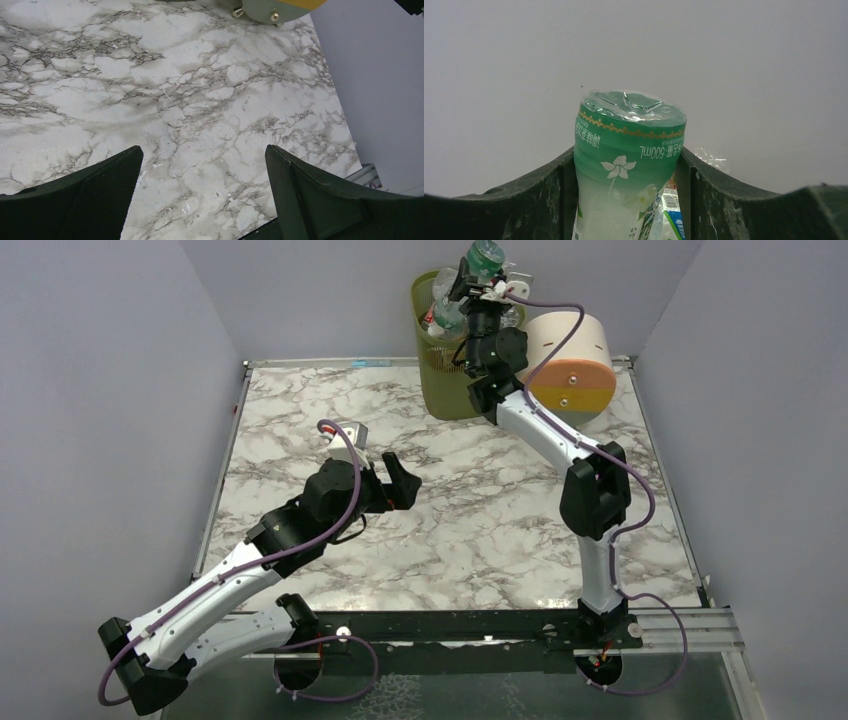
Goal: Put the plastic bottles in the bin
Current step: Place the plastic bottle in the trash bin.
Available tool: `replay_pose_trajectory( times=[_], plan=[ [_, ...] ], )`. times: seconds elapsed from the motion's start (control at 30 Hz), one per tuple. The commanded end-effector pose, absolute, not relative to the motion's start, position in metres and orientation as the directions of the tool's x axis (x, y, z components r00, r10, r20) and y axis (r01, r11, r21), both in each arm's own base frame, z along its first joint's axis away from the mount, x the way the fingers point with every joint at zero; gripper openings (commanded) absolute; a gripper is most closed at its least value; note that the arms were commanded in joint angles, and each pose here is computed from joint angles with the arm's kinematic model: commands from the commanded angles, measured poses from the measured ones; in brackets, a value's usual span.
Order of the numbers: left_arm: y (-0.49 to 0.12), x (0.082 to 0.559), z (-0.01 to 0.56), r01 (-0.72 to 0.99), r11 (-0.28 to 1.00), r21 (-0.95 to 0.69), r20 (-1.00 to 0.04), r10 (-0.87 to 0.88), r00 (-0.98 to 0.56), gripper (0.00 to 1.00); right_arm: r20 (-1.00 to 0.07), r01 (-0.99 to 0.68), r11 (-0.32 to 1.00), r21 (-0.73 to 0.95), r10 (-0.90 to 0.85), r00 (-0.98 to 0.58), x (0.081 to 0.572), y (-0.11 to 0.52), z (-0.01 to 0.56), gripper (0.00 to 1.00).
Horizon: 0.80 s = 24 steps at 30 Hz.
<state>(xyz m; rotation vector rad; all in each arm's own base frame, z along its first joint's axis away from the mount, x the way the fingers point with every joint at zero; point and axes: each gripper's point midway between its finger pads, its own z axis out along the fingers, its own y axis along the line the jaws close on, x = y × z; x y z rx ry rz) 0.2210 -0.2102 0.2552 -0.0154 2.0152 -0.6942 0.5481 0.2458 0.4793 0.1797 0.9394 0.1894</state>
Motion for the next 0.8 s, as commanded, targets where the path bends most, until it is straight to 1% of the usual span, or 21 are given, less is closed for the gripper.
replay_pose_trajectory(
  times=[0.0, 0.1, 0.27, 0.77],
  plan=[
    [-0.204, 0.223, 0.262, 0.256, 0.848, -0.464, -0.812, -0.292, -0.506, 0.99, -0.735, -0.1, 0.963, 0.251, 0.257, 0.627, 0.542, 0.243, 0.491, 0.64],
    [-0.204, 0.224, 0.261, 0.252, 0.85, -0.462, -0.811, -0.291, -0.507, 0.99, -0.745, -0.11, 0.964, 0.241, 0.257, 0.616, 0.544, 0.247, 0.485, 0.65],
    [-0.206, 0.225, 0.26, 0.252, 0.851, -0.461, -0.811, -0.288, -0.51, 0.99, -0.76, -0.158, 0.971, 0.18, 0.239, 0.604, 0.546, 0.264, 0.474, 0.65],
    [-0.206, 0.226, 0.266, 0.264, 0.851, -0.453, -0.819, -0.28, -0.501, 0.99, -0.796, -0.146, 0.989, 0.003, 0.09, 0.599, 0.555, 0.303, 0.437, 0.7]
  ],
)
